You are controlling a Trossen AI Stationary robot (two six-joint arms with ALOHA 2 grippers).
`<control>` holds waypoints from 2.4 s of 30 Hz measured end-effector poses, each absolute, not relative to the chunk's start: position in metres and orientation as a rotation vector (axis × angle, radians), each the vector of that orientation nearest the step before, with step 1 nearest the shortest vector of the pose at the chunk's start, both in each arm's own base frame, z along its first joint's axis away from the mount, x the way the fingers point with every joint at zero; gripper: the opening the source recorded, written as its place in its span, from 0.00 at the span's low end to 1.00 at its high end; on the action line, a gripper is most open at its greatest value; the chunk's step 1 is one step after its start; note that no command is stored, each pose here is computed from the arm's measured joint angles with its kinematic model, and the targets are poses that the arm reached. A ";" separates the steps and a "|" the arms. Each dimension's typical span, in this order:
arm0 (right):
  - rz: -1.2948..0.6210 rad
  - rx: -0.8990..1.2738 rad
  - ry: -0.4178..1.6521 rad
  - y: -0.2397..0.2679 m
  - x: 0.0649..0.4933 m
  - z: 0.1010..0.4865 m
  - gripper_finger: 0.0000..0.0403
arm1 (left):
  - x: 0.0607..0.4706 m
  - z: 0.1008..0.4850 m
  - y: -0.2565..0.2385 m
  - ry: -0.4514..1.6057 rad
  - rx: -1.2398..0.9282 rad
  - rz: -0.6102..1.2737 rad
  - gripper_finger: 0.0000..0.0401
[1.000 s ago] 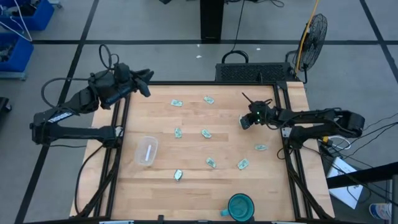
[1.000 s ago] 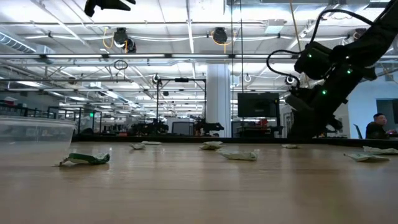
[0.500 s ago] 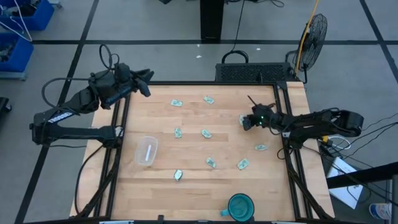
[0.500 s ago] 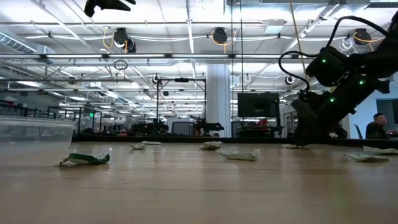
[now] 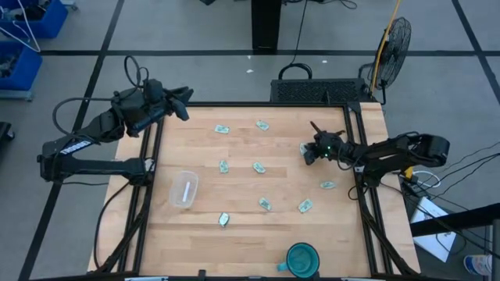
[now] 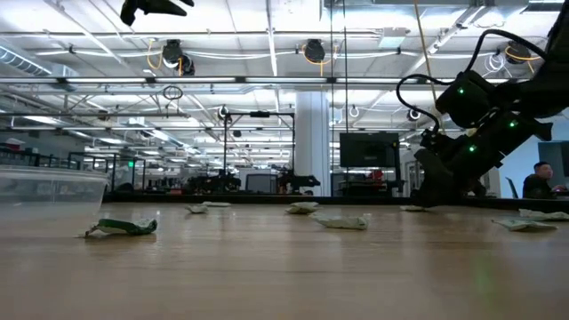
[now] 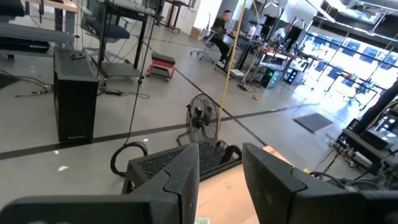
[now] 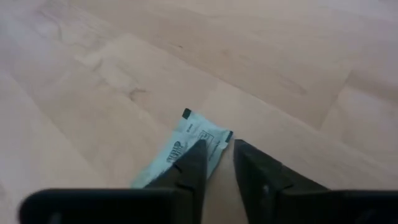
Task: Pick and place Stevia / Truvia into bins
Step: Put the light green stevia packet into the transparent bin
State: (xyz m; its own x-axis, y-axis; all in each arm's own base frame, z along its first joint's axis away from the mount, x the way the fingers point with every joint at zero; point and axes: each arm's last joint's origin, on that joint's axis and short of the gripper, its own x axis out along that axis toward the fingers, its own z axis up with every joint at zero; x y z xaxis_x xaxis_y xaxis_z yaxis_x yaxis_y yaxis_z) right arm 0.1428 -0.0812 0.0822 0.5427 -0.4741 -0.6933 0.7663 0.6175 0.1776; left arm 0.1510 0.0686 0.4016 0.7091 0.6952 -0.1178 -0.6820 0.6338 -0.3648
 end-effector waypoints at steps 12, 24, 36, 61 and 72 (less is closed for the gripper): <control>-0.626 0.475 0.357 -0.090 0.169 0.124 0.00 | 0.162 0.396 0.068 0.041 -0.426 0.628 0.32; -0.567 0.220 0.741 -0.093 0.207 0.172 0.06 | 0.230 0.337 0.084 0.417 -0.547 0.495 0.32; -0.620 0.300 0.911 -0.081 0.172 0.122 0.35 | 0.235 0.342 0.090 0.337 -0.498 0.484 0.32; -0.677 0.264 0.763 -0.078 0.153 0.098 0.29 | 0.235 0.342 0.090 0.335 -0.509 0.488 0.32; -0.741 0.539 0.624 -0.085 0.155 0.100 0.29 | 0.236 0.342 0.087 0.329 -0.553 0.484 0.32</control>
